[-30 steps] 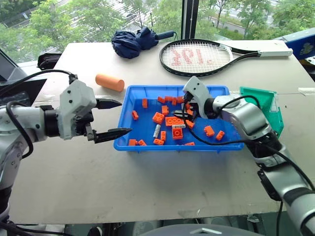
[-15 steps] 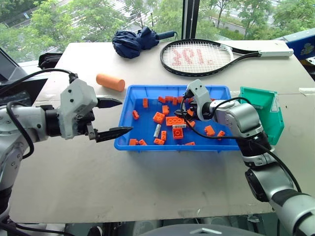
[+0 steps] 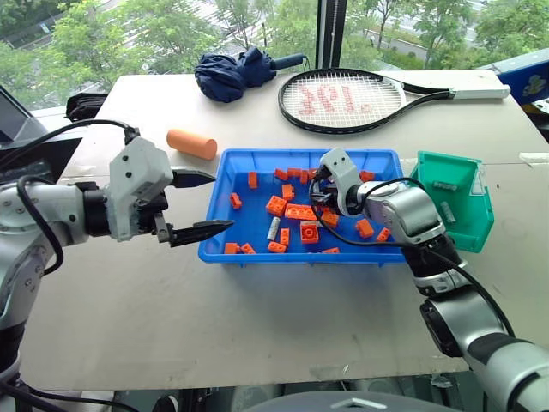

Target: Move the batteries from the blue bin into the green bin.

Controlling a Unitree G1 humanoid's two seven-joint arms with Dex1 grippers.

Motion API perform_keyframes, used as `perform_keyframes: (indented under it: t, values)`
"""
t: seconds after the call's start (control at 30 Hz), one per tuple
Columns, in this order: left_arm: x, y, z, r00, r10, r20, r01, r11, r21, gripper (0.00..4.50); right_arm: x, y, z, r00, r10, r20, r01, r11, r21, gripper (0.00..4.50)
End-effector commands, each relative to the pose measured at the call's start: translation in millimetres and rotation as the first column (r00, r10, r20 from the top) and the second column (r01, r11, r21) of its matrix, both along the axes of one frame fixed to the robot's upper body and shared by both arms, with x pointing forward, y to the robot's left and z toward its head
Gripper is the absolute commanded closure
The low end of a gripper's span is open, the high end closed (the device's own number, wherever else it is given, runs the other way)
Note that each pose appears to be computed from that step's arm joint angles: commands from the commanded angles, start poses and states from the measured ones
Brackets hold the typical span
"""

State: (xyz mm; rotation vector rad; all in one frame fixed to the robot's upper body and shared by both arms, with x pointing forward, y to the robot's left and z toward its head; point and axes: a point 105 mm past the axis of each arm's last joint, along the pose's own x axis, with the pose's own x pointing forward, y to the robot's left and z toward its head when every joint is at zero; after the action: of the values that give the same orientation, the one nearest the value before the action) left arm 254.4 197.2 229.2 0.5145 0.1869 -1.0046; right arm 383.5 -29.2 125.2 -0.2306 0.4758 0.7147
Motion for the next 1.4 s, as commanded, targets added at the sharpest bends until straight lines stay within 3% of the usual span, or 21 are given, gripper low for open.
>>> perform_keyframes:
  t: [0.03, 0.23, 0.53, 0.77, 0.9, 1.13, 1.4]
  values:
    - [-0.8, 1.0, 8.6, 0.999, -0.002, 0.052, 0.001, 1.000, 0.004, 0.00, 2.8, 0.4, -1.4, 1.000, 0.004, 0.018, -0.004, 1.000, -0.025, 4.44]
    - [-1.4, 6.2, 7.5, 0.998, 0.008, 0.055, -0.008, 1.000, 0.001, 0.00, 5.9, 0.5, 9.7, 0.998, 0.003, 0.065, -0.003, 1.000, -0.012, 4.44]
    - [2.6, 9.7, 9.9, 0.997, 0.015, 0.071, -0.014, 1.000, -0.009, 0.00, -10.8, -10.6, 60.4, 0.989, 0.026, 0.146, -0.037, 0.997, 0.074, 4.44]
    - [14.9, -14.8, 29.0, 0.991, -0.032, 0.127, 0.048, 0.991, -0.123, 0.00, -52.2, -60.3, 95.4, 0.978, 0.012, 0.209, -0.039, 0.991, 0.126, 4.44]
    - [13.6, -37.6, 40.9, 0.983, -0.117, 0.140, 0.145, 0.967, -0.209, 0.00, -65.4, -111.9, 107.0, 0.968, -0.102, 0.229, 0.078, 0.991, 0.111, 4.44]
    - [12.0, -79.9, 49.2, 0.947, -0.282, 0.152, 0.314, 0.910, -0.270, 0.00, -76.4, -203.7, 104.7, 0.885, -0.404, 0.231, 0.405, 0.913, 0.049, 4.44]
    - [13.8, -97.1, 49.2, 0.918, -0.362, 0.161, 0.393, 0.881, -0.262, 0.00, -78.8, -227.8, 86.4, 0.842, -0.500, 0.203, 0.505, 0.863, 0.029, 4.44]
